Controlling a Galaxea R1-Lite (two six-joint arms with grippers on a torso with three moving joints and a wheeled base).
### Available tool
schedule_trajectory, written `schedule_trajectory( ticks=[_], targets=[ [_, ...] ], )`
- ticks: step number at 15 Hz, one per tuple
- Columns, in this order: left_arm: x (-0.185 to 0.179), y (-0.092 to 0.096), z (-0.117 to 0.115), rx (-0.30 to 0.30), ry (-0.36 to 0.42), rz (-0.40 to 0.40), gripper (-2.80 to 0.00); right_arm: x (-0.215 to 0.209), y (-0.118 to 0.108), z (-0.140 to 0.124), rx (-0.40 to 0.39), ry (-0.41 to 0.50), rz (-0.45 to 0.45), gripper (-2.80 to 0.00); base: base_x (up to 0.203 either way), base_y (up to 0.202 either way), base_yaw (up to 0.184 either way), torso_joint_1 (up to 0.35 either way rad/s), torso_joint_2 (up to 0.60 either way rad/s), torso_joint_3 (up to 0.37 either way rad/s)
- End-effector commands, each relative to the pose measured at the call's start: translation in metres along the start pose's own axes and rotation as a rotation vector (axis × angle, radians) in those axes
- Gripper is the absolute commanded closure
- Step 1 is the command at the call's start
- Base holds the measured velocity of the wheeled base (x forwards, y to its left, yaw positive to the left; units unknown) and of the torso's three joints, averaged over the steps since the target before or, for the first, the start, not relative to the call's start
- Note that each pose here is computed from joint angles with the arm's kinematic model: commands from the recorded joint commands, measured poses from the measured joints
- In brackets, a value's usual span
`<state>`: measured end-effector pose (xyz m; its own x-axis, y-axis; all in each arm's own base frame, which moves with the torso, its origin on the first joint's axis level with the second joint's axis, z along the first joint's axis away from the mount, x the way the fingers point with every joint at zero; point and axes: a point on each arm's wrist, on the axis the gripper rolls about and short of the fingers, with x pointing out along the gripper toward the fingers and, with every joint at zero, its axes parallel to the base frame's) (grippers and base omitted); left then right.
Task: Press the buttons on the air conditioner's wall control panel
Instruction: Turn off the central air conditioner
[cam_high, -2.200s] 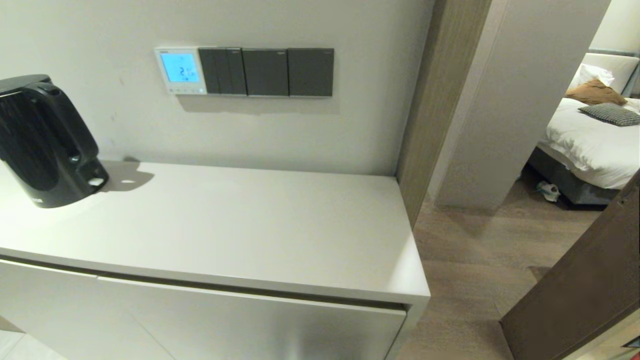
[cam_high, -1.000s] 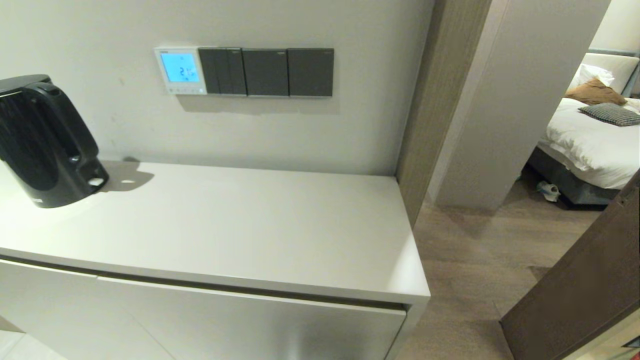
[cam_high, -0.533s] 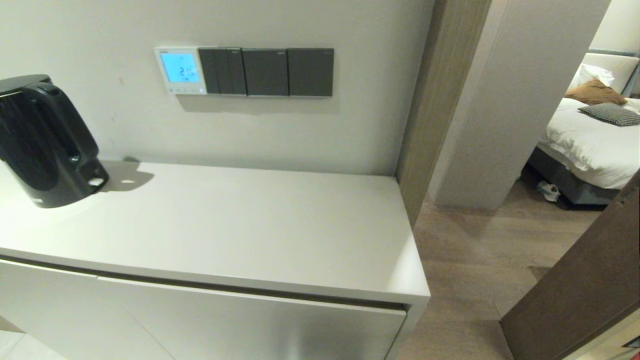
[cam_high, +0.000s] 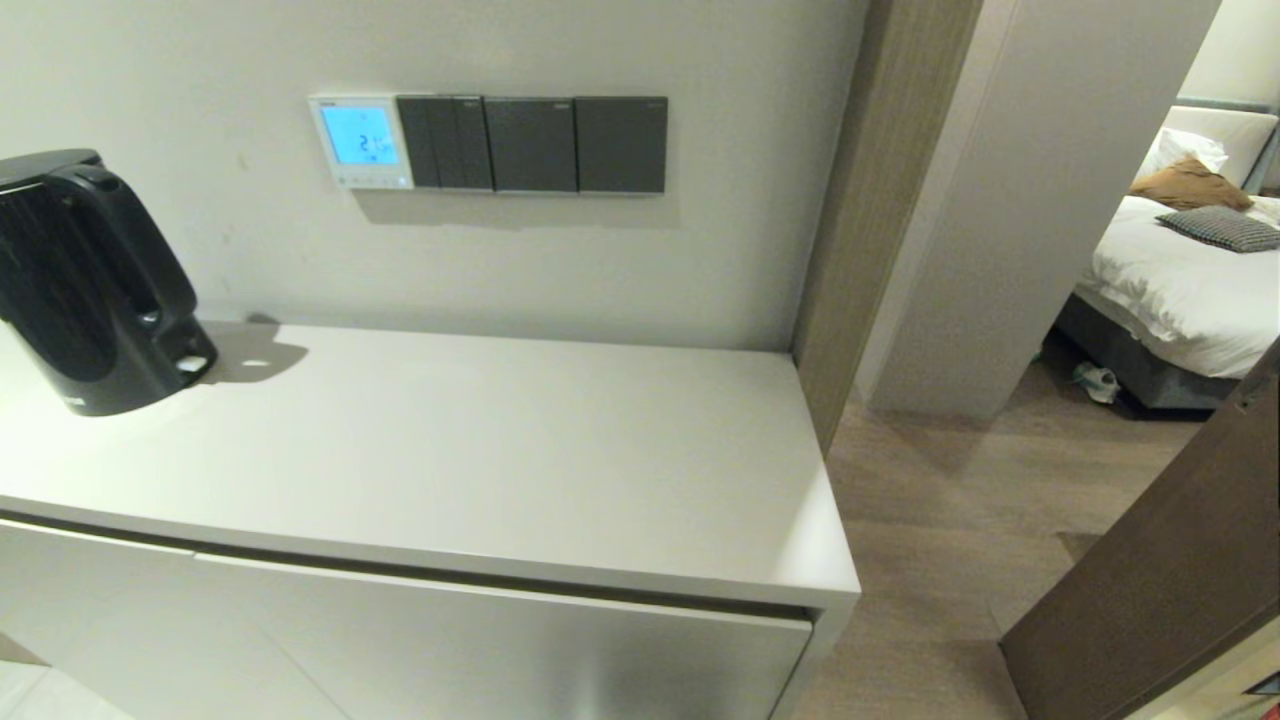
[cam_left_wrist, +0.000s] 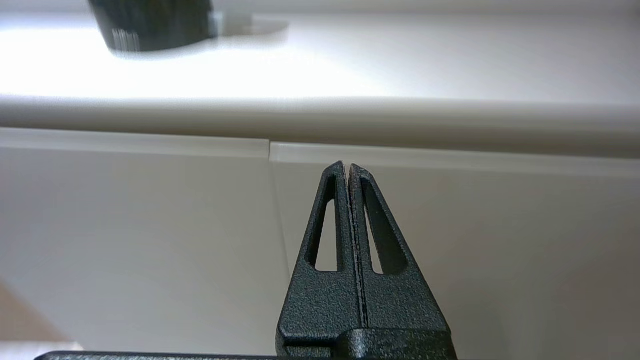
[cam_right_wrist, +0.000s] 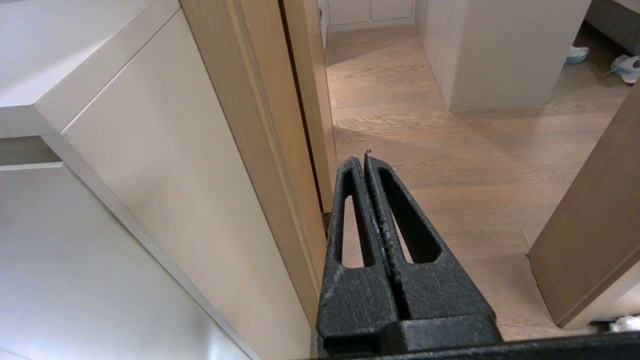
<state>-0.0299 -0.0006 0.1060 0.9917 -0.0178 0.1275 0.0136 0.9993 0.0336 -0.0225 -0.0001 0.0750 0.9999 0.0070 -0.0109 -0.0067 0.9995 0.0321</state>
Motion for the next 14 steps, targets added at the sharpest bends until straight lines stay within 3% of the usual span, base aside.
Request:
schedule_trajectory(
  ticks=[1, 4, 8, 14],
  targets=[
    [0.005, 0.000, 0.029, 0.001, -0.013, -0.022, 0.00, 0.000, 0.000, 0.000, 0.000, 0.003, 0.001, 0.00, 0.000, 0.000, 0.000, 0.000, 0.00, 0.000],
    [0.026, 0.002, 0.065, -0.001, 0.005, -0.055, 0.00, 0.000, 0.000, 0.000, 0.000, 0.003, 0.001, 0.00, 0.000, 0.000, 0.000, 0.000, 0.00, 0.000],
    [0.081, 0.003, 0.099, -0.012, 0.027, -0.096, 0.00, 0.000, 0.000, 0.000, 0.000, 0.003, 0.001, 0.00, 0.000, 0.000, 0.000, 0.000, 0.00, 0.000],
    [0.186, 0.001, 0.139, -0.101, 0.023, -0.172, 0.00, 0.000, 0.000, 0.000, 0.000, 0.003, 0.001, 0.00, 0.000, 0.000, 0.000, 0.000, 0.00, 0.000]
  ],
)
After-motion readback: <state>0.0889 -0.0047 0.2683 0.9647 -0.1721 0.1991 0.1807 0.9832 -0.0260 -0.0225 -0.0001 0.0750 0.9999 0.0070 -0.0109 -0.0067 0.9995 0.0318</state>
